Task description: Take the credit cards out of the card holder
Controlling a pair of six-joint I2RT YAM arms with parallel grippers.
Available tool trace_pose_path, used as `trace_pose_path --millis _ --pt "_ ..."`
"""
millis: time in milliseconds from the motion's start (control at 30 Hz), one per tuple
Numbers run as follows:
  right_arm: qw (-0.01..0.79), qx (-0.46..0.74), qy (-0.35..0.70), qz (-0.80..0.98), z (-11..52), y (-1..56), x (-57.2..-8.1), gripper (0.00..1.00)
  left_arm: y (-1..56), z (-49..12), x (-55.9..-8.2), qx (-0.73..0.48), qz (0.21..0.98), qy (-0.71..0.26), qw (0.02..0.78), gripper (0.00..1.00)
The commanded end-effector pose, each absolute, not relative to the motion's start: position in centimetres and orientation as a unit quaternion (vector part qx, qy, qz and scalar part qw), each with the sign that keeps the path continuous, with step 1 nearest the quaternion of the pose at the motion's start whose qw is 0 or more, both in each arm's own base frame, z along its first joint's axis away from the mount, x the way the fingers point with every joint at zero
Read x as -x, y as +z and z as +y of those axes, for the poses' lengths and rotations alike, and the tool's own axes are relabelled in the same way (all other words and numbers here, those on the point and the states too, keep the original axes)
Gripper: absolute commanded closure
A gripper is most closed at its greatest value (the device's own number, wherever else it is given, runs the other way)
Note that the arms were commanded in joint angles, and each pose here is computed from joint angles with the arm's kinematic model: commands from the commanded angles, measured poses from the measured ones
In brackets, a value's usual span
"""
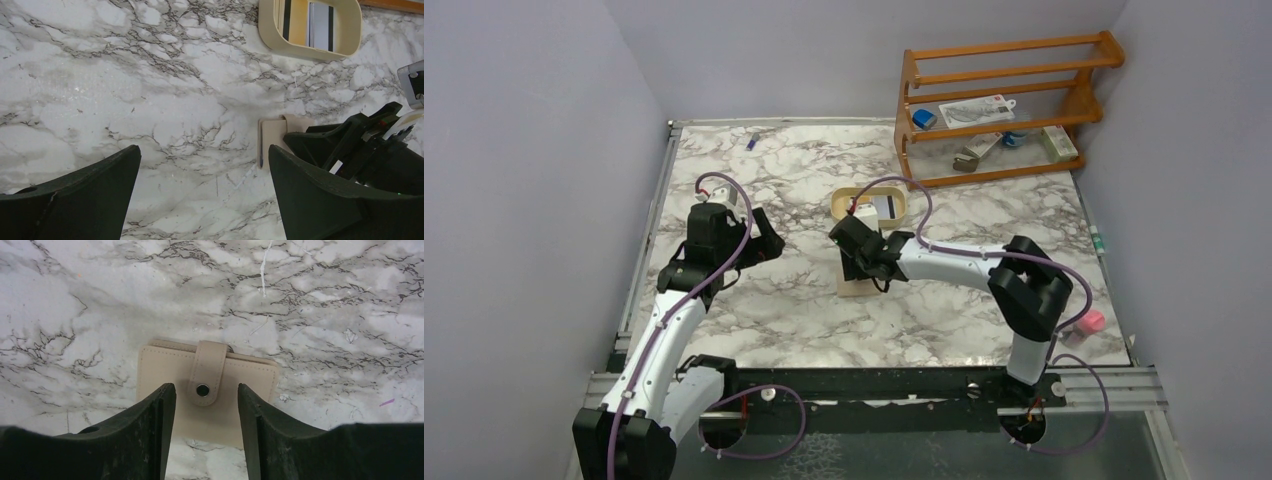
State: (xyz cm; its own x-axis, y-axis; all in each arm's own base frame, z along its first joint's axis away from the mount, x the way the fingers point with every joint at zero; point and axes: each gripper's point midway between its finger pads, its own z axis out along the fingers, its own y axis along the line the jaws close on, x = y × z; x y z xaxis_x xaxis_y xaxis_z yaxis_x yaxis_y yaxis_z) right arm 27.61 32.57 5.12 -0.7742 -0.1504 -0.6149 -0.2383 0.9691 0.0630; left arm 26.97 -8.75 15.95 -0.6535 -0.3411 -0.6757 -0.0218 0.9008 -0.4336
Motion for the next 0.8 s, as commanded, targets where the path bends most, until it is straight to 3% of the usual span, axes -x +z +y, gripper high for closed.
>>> trace_pose_path --millis 0,100,200,467,767 --pt "0.313 0.087 0.077 0.943 33.5 3.8 -27.7 0.47 15.8 -9.0 -26.6 0.093 0.888 -0.205 0.400 0.01" --pt "0.307 0.084 0.067 0.946 33.6 3.1 -27.9 0.49 15.9 -9.0 -26.5 0.092 0.888 -0.206 0.401 0.01" --pt "0.304 0.084 0.064 0.947 33.7 2.6 -28.0 0.59 15.9 -9.0 -26.5 0.091 0.887 -0.206 0.402 0.01" --pt "0.296 0.086 0.043 0.950 33.0 1.5 -27.8 0.97 15.7 -9.1 -26.5 0.091 0.889 -0.206 0.399 0.01" --pt "0.323 0.072 0.097 0.938 33.8 4.3 -27.8 0.99 16.1 -9.3 -26.4 0.090 0.886 -0.215 0.402 0.01"
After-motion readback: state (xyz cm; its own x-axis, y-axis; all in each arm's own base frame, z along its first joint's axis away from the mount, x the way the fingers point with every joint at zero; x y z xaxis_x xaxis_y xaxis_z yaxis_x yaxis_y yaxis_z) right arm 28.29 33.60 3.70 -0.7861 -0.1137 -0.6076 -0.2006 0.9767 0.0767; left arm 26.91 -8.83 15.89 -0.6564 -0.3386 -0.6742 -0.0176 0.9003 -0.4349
